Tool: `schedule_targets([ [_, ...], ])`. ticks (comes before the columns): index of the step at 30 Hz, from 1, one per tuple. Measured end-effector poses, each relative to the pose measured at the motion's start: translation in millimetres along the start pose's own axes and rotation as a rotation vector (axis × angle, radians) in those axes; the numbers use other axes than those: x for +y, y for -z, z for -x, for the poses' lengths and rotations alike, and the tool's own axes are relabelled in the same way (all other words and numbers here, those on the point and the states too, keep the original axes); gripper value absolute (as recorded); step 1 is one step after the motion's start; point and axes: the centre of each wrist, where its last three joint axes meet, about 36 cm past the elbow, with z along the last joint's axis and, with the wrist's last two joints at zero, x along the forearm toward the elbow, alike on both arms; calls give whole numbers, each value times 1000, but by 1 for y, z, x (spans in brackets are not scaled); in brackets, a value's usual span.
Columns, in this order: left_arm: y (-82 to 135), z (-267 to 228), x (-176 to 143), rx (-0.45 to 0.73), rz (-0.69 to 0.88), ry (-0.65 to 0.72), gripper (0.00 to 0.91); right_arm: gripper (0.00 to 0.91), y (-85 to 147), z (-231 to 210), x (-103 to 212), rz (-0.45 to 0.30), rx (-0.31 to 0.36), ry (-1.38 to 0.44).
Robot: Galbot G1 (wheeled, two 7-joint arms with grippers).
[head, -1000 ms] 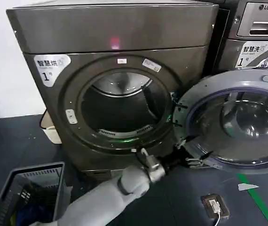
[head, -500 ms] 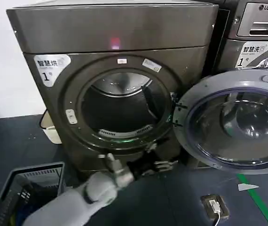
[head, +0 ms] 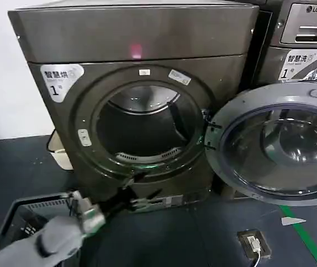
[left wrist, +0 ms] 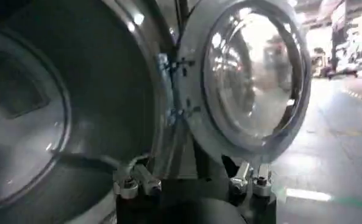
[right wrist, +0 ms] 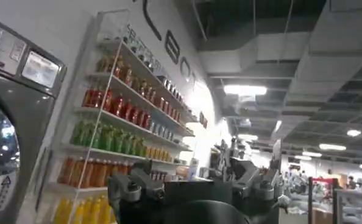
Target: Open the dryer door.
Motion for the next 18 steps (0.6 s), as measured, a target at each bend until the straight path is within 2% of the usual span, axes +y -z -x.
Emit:
schedule_targets([
  [6, 1, -53, 28, 185, 28, 19, 907, 907, 7, -4, -1, -24, -22, -13],
  [11, 22, -80, 41, 356, 41, 14, 907, 907, 8, -5, -3, -34, -32, -25],
  [15, 42, -96, 50, 494, 103, -54, 907, 907, 8, -6, -5, -38, -38, -28],
  [18, 48, -113, 64, 590, 148, -90, 907, 907, 6, -6, -6, -40, -39, -27],
])
